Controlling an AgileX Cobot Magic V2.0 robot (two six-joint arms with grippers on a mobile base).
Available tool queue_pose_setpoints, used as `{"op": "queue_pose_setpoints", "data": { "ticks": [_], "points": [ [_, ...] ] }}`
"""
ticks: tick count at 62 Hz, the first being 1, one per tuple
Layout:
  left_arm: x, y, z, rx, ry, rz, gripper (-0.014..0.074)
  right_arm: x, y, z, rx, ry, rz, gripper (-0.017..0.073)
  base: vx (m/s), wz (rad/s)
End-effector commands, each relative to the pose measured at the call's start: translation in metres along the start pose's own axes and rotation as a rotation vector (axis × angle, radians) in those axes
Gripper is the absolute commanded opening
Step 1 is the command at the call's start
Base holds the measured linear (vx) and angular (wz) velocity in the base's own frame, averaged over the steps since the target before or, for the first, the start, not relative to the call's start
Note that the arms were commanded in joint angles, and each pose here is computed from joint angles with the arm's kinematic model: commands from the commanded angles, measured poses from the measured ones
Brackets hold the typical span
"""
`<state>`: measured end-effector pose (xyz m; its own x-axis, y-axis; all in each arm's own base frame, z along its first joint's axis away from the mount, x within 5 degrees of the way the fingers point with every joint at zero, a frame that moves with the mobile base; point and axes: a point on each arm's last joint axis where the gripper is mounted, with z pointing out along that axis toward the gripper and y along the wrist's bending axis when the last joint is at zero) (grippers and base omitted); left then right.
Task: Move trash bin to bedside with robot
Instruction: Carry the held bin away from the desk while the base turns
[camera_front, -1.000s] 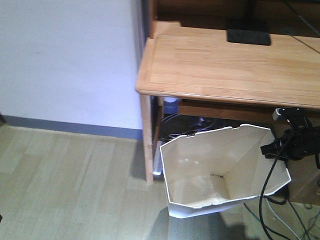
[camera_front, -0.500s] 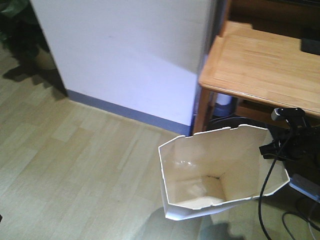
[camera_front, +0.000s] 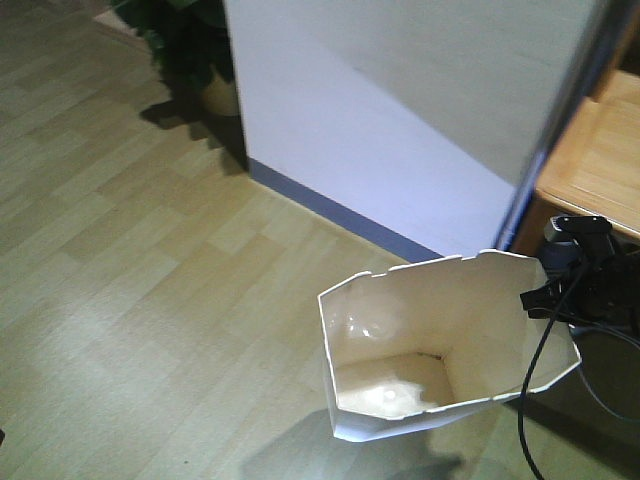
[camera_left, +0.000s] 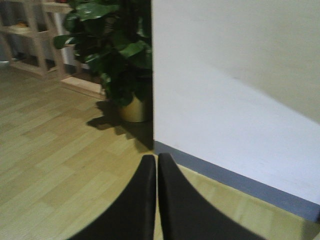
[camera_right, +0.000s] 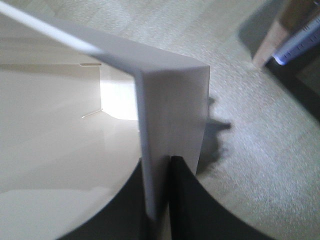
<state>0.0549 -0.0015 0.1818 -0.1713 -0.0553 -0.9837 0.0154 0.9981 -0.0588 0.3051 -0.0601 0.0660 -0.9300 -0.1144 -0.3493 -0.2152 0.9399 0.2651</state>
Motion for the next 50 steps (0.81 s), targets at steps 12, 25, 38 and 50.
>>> {"op": "queue_pose_setpoints", "data": {
  "ticks": [12,25,38,50],
  "points": [
    [0.0025,-0.0001,0.0016,0.009,-0.054,-0.012,-0.0006,-0.0175,0.0137,-0.0202,-0.108,-0.089,0.054,-0.0006,0.06,0.56],
    [0.0025,-0.0001,0.0016,0.009,-0.054,-0.012,-0.0006,-0.0175,0.0137,-0.0202,-0.108,-0.089,0.054,-0.0006,0.1,0.62],
    [0.0025,-0.0001,0.0016,0.009,-0.054,-0.012,-0.0006,-0.0175,0.0137,-0.0202,-0.108,-0.089,0.054,-0.0006,0.14,0.63],
    [0.0025,-0.0001,0.0016,0.009,-0.054,-0.012,-0.0006,-0.0176,0.0136,-0.0202,-0.105,-0.09,0.054,-0.0006,0.17,0.53]
  ]
}}
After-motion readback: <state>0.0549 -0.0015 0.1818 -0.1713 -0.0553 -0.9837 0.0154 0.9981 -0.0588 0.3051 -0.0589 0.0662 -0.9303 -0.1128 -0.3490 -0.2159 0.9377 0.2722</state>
